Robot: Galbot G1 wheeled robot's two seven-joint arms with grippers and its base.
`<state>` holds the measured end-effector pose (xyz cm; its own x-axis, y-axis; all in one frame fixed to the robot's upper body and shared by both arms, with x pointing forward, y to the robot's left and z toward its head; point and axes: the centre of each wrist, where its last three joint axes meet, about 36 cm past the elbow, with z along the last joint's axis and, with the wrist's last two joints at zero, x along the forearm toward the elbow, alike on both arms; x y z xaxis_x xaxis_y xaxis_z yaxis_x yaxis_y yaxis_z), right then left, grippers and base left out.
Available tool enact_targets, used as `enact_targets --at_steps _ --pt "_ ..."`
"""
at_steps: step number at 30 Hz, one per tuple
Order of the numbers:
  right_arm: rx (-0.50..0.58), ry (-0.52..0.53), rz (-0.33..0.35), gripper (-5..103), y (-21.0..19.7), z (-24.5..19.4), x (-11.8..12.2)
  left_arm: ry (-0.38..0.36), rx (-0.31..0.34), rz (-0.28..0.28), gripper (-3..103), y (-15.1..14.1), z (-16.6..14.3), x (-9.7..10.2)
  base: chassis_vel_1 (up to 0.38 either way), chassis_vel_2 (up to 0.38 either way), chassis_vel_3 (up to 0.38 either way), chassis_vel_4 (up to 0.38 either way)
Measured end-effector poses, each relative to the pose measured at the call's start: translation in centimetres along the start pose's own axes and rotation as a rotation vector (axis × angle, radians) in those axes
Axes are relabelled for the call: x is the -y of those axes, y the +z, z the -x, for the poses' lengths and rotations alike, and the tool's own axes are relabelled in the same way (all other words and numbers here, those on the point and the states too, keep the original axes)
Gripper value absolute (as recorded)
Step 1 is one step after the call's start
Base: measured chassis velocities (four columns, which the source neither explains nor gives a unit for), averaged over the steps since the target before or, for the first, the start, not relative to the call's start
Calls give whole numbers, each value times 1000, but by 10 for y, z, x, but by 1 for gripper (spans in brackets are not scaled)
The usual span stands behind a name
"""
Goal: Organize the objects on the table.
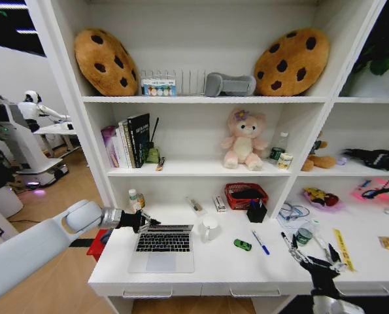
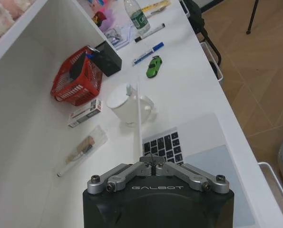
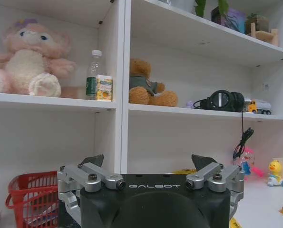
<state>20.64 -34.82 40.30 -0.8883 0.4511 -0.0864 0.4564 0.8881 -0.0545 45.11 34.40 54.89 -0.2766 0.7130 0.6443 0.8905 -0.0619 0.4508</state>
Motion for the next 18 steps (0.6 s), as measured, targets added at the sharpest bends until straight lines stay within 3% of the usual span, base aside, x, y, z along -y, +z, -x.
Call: enact_targets --at_steps 2,6,8,11,12,18 --pt "2 11 3 100 -1 2 3 11 -20 -6 0 0 0 11 0 0 0 0" --pt "6 25 6 100 -3 4 8 56 -64 -26 12 7 4 39 0 0 0 0" --pt "4 31 6 100 -4 1 8 74 -60 -41 10 12 8 52 0 0 0 0" --pt "2 33 7 100 -5 -2 8 70 -48 -45 9 10 6 53 0 0 0 0" --pt "0 34 5 100 -5 -5 9 61 -41 -38 4 6 -1 48 0 0 0 0" --pt "1 31 -2 100 -6 -10 7 23 -18 -25 0 -14 -31 17 0 0 0 0"
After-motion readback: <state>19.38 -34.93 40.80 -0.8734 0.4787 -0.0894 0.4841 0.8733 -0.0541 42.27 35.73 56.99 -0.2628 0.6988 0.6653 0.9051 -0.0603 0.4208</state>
